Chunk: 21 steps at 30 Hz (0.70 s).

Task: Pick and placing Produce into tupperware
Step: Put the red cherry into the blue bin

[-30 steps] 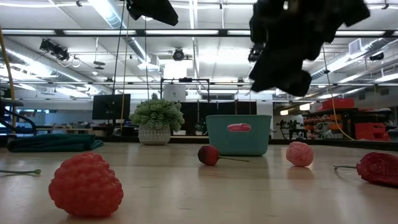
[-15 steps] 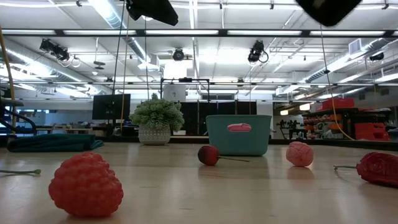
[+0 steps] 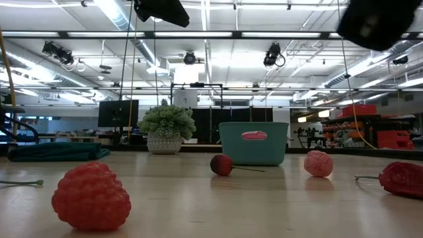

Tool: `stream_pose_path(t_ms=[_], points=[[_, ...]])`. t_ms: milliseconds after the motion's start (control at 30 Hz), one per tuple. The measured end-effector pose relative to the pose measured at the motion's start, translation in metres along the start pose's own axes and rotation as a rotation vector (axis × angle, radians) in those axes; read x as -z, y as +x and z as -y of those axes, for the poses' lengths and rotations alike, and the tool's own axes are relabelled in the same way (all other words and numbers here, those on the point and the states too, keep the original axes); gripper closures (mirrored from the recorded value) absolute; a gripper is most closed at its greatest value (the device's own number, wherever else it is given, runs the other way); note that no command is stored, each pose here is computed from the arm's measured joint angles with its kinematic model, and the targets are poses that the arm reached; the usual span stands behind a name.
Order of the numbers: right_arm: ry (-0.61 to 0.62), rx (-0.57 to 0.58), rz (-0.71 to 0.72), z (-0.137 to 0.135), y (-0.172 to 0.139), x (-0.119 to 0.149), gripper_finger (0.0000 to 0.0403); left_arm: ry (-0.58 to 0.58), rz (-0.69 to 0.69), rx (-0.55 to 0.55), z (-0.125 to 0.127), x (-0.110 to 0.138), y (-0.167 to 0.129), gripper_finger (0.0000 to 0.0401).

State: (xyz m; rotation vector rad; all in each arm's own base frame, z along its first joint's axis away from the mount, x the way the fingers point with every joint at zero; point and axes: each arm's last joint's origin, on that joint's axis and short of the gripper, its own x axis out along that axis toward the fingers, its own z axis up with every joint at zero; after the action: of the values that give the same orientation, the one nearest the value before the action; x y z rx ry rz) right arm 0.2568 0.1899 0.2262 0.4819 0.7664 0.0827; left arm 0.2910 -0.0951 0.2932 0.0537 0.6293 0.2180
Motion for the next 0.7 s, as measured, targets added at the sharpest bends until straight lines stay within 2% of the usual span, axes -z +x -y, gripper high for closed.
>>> stream_pose_path(t_ms=[167,300,400,533,700], points=[[0.107,0.171,-0.133,0.012,0.001,0.021,0.0215,0.005,0.000,0.000,0.000,0.000,0.000,0.0339],[0.155,0.199,-0.125,0.010,0.018,0.033,0.0192,0.006,0.000,0.000,0.000,0.000,0.000,0.0334],[0.157,0.197,-0.125,0.008,0.041,0.046,0.0188,0.007,0.000,0.000,0.000,0.000,0.000,0.0331],[0.138,0.267,-0.151,0.017,0.065,0.063,0.0193,0.007,0.000,0.000,0.000,0.000,0.000,0.0333],[0.144,0.363,-0.075,0.028,0.080,0.068,0.0201,0.002,0.001,0.000,0.000,0.000,0.000,0.0340]])
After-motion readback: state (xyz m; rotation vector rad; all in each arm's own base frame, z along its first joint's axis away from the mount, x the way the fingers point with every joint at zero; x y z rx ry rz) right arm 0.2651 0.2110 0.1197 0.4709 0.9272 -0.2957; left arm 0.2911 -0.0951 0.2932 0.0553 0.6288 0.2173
